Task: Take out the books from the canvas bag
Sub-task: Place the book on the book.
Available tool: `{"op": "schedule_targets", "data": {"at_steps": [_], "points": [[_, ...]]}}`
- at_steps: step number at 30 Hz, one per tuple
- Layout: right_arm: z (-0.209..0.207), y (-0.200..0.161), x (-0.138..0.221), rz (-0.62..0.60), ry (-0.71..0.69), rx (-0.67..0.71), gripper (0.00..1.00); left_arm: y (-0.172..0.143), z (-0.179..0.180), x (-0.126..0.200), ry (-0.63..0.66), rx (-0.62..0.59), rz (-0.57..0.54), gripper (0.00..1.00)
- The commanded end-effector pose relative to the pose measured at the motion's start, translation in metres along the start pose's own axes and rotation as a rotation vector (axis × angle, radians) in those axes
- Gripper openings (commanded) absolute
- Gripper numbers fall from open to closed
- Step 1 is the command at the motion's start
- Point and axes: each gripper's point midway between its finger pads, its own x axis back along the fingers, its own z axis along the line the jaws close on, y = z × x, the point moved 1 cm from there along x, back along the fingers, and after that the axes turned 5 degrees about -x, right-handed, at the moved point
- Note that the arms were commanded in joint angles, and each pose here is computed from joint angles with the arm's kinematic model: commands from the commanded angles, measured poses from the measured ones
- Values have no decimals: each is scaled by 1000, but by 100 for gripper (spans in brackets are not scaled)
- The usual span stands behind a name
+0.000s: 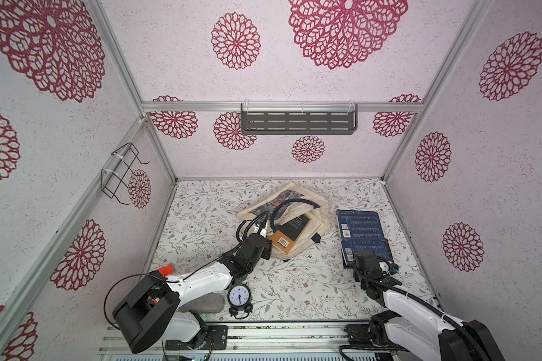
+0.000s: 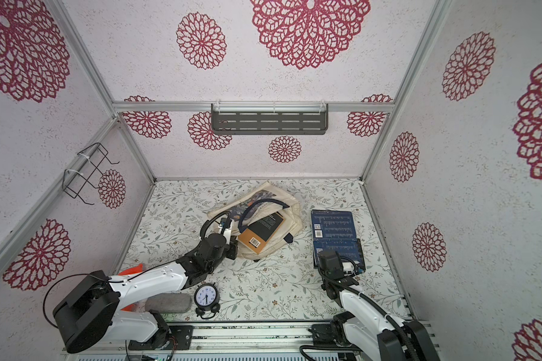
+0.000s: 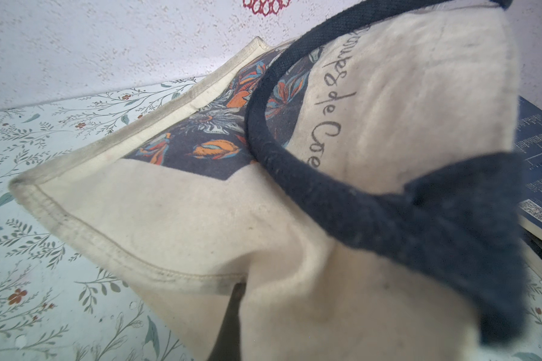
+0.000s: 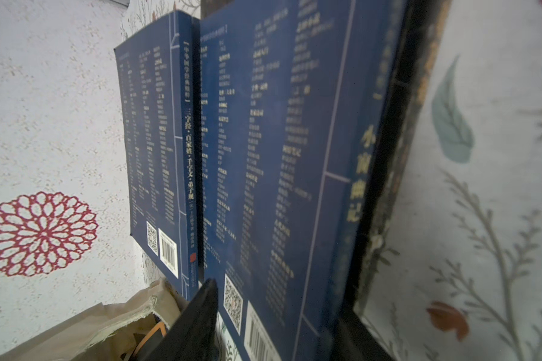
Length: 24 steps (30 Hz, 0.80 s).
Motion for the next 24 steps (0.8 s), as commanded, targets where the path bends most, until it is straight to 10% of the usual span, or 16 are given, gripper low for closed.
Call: {"op": "schedule_targets", "data": {"at_steps": [1,18,24], "points": [[-8,3,4,-8,-64,19,59,7,-6,0,-4,-9,-14,0],[10,-2,-7,-5,-6,40,62,7,-7,0,-6,-15,-10,0],[-4,-2,-1,15,-64,80,77,8,-7,1,-5,-19,-11,0]]}}
